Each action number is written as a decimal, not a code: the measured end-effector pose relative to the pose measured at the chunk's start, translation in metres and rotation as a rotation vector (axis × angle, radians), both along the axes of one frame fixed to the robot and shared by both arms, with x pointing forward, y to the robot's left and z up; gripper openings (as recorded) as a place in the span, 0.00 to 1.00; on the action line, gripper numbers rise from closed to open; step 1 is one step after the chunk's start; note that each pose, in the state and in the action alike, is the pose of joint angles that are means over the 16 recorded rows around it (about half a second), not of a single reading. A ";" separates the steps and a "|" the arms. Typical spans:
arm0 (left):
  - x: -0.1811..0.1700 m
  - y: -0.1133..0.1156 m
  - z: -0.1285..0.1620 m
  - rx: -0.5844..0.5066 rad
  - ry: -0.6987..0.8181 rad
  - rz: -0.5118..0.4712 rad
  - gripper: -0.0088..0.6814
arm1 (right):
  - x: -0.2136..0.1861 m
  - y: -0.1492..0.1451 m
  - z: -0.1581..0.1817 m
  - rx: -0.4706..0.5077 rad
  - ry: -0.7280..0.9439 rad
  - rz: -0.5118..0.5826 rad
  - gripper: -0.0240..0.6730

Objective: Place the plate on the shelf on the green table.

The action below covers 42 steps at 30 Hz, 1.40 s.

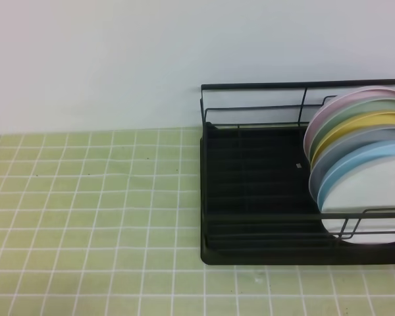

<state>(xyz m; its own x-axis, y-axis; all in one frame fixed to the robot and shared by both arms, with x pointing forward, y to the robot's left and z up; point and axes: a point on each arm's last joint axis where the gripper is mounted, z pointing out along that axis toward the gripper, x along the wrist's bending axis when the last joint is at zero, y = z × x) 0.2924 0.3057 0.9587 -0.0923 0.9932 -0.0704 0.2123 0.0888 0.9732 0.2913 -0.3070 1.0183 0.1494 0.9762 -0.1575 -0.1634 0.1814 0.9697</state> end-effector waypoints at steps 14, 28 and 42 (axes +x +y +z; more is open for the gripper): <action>0.000 0.000 0.001 0.000 -0.004 0.000 0.01 | 0.000 0.002 -0.026 -0.014 0.049 0.024 0.03; 0.000 0.000 0.000 0.000 0.001 0.000 0.01 | 0.001 0.008 -0.064 0.007 0.370 0.091 0.03; 0.000 0.000 0.001 0.000 -0.003 0.000 0.01 | 0.001 0.007 -0.068 0.026 0.405 0.074 0.03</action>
<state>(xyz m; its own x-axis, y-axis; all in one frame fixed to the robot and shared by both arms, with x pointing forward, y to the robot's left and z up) 0.2923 0.3057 0.9600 -0.0920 0.9932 -0.0708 0.2090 0.0888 0.9739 0.2923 -0.3003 0.9505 0.0097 0.9864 -0.1643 0.2212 0.1581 0.9623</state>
